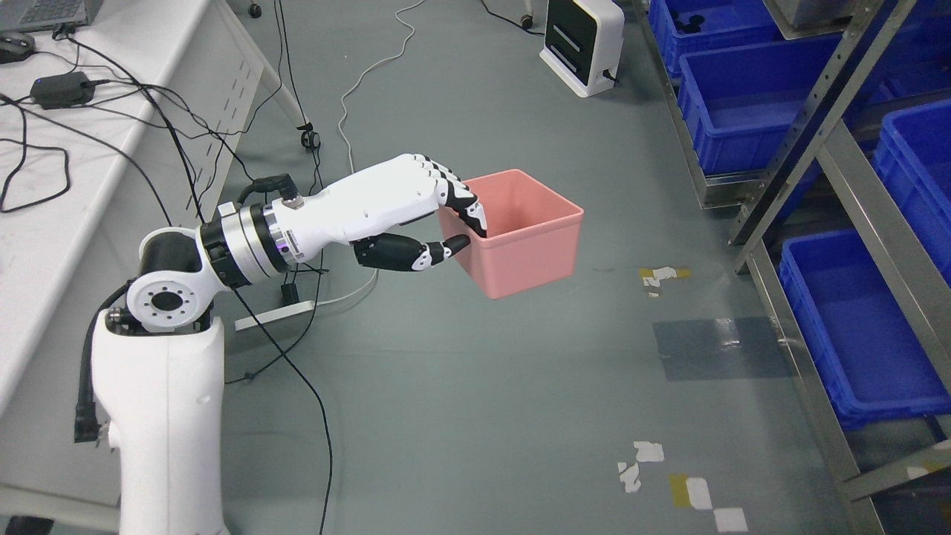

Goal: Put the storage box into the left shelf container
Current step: 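Hold the pink box aloft with the left hand while the robot turns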

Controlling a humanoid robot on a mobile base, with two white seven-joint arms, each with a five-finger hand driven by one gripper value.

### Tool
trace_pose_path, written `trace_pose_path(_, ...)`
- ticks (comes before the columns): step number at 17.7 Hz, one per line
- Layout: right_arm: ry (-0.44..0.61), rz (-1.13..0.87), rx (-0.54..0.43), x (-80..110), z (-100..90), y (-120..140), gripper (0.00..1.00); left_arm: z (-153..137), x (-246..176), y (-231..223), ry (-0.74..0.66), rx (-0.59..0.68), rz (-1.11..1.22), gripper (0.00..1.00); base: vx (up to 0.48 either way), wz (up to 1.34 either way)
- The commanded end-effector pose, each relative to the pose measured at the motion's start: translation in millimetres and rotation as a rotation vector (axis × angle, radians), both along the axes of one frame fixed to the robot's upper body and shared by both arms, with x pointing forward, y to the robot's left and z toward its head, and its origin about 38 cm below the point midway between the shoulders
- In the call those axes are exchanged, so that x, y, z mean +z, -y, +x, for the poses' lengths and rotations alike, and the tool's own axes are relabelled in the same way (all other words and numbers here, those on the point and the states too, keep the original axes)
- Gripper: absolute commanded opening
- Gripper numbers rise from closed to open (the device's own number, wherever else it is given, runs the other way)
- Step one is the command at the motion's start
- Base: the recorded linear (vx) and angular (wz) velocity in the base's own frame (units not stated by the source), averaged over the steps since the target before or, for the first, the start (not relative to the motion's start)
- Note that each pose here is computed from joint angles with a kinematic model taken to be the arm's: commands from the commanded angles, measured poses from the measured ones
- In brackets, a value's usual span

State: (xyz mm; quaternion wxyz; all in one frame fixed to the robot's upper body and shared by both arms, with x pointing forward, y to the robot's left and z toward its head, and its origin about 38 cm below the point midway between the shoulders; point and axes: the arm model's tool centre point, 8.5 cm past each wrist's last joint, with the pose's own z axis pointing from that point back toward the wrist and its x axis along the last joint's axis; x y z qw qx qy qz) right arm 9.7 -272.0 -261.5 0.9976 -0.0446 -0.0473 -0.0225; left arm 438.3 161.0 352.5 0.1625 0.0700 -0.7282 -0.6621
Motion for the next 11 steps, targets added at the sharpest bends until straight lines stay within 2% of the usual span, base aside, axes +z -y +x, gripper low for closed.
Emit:
trace_pose_path(1,0.010,-0.018,-0.002,0.9,1.0,12,1.00,-1,-6,5,-0.011,-0.014,0.015,0.01,0.415,-0.06)
trace_pose_path(11,0.010,-0.018,-0.002,0.9,1.0,12,1.00,-6,-26,21,-0.053,-0.052,0.036,0.02,0.413,-0.07)
